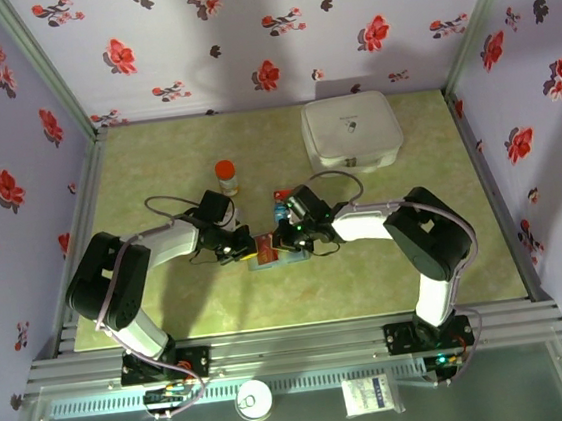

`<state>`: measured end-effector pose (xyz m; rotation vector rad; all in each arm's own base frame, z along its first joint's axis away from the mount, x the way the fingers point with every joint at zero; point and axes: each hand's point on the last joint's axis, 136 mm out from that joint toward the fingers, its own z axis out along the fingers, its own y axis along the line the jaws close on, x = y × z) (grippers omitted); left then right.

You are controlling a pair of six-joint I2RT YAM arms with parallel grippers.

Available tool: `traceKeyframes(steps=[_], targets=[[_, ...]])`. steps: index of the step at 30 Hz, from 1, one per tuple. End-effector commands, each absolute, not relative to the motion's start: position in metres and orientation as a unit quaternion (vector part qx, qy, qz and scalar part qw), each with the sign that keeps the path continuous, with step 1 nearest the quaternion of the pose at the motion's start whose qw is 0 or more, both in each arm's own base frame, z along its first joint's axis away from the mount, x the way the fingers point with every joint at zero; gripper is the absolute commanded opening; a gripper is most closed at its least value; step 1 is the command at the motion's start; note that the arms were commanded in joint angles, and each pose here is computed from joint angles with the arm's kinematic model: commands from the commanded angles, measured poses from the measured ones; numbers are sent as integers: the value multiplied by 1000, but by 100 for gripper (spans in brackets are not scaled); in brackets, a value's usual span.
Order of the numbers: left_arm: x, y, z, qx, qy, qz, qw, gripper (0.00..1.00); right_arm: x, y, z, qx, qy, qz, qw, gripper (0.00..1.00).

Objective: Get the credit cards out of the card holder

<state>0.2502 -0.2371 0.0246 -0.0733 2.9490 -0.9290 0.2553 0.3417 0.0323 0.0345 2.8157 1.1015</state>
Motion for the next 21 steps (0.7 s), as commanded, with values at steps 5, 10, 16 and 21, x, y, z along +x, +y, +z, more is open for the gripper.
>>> traceKeyframes(steps=[5, 10, 16, 21], targets=[[244, -224, 14, -22, 964, -265, 8, 0, 255, 324, 31, 24, 933, 354, 64, 9], [245, -222, 14, -22, 964, -264, 9, 0, 254, 311, 34, 19, 941, 329, 71, 8], [250, -224, 19, -20, 963, -267, 16, 0, 255, 299, 48, 5, 950, 298, 89, 8], [257, -228, 25, -18, 961, -274, 22, 0, 257, 299, 59, -1, 950, 296, 98, 7]])
